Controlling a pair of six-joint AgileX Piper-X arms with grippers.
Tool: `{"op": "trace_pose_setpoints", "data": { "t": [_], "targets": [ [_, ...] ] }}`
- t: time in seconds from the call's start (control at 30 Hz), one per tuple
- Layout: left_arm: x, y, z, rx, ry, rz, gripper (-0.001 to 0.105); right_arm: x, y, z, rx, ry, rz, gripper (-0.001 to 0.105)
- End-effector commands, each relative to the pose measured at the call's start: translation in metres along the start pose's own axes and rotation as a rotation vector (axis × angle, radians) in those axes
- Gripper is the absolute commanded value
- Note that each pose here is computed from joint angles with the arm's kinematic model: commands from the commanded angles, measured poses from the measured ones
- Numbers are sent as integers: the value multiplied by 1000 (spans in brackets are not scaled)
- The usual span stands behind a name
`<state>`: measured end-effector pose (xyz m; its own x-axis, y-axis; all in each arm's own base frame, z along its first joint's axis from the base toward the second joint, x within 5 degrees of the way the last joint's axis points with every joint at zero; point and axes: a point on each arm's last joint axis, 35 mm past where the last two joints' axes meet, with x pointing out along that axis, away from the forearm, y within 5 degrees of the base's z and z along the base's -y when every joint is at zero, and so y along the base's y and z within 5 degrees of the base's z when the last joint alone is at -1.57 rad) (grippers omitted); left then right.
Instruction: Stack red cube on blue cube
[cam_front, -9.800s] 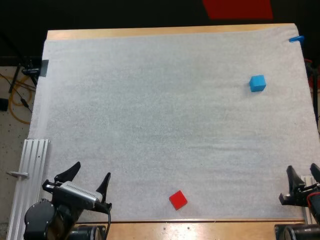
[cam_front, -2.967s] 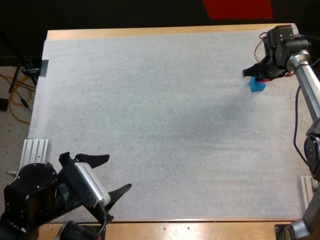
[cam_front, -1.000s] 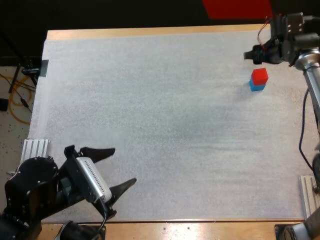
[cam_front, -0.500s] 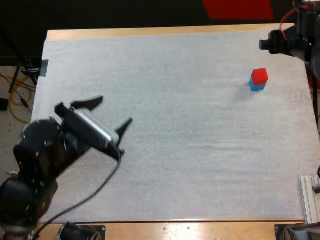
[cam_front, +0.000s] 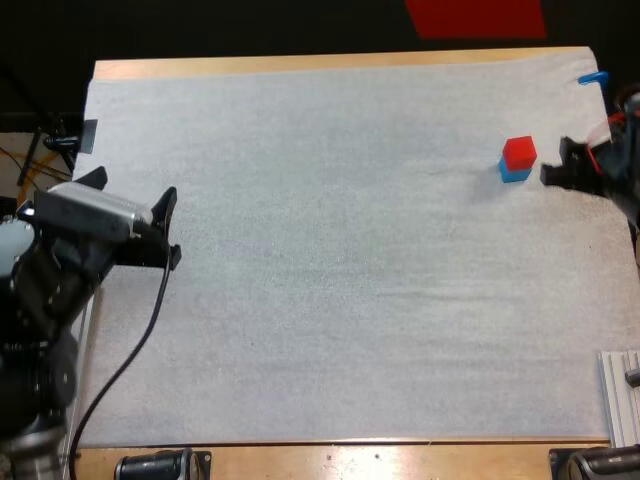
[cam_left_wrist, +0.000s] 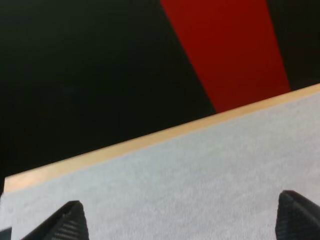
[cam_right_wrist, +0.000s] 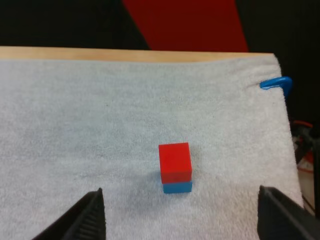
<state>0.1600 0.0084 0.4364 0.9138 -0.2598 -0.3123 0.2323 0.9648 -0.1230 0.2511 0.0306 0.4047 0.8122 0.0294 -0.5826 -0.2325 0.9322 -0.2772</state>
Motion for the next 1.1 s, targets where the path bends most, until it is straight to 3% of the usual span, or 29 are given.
{"op": "trace_pose_setpoints", "data": {
  "t": [0.0,0.2,0.3,0.5,0.77,0.9,1.07],
  "targets": [
    [-11,-7,3,6,-33,-22,74,-12,0,-4,0,-27,-15,62],
    [-38,-26,-4,60,-64,-86,74,-55,7,-43,73,-91,-72,62],
    [-50,-32,-18,80,-50,-108,74,-73,12,-68,93,-118,-100,62],
    [-91,-44,-56,97,-58,-114,74,-110,21,-113,108,-189,-157,62],
    [-153,-60,-116,136,-162,-111,74,-160,34,-170,122,-395,-205,62],
    [-153,-60,-124,120,-124,-112,74,-164,40,-191,115,-367,-199,62],
    [-156,-60,-140,66,20,-111,74,-157,47,-209,84,-195,-147,62]
  ]
}}
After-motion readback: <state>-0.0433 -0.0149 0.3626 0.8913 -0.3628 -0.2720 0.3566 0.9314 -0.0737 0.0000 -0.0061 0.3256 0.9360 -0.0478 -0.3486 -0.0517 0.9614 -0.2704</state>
